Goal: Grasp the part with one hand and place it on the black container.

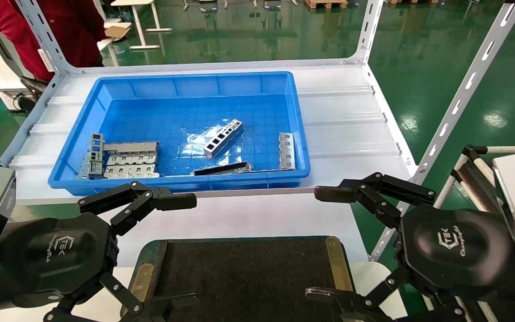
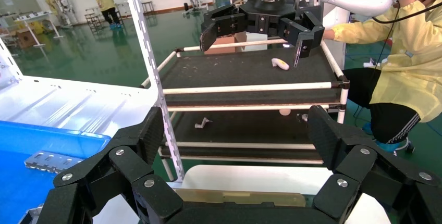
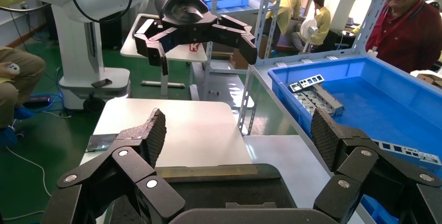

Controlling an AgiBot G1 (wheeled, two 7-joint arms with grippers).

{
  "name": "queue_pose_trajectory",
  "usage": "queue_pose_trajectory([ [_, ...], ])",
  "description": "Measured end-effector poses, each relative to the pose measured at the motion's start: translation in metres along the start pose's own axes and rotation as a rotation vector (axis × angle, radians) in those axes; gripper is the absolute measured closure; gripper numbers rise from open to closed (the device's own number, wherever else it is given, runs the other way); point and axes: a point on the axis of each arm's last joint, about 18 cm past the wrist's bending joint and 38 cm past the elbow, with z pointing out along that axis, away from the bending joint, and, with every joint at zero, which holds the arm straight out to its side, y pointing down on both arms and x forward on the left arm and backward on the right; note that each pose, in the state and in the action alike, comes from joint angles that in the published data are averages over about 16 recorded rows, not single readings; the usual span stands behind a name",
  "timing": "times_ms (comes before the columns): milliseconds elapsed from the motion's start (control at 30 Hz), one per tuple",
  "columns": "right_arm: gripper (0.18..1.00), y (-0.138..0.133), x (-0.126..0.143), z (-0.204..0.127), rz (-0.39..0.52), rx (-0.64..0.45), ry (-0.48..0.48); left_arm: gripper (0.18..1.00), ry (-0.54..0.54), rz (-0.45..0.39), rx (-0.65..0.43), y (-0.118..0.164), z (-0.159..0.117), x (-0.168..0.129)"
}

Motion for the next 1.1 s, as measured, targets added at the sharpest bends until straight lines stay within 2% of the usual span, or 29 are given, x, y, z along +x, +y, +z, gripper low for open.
queue_pose_trajectory([
  [1100, 0.178, 0.0000, 0.0000, 0.0000, 0.000, 0.000, 0.000, 0.183, -0.001, 0.001, 0.001, -0.0001, 0.0005, -0.0005],
])
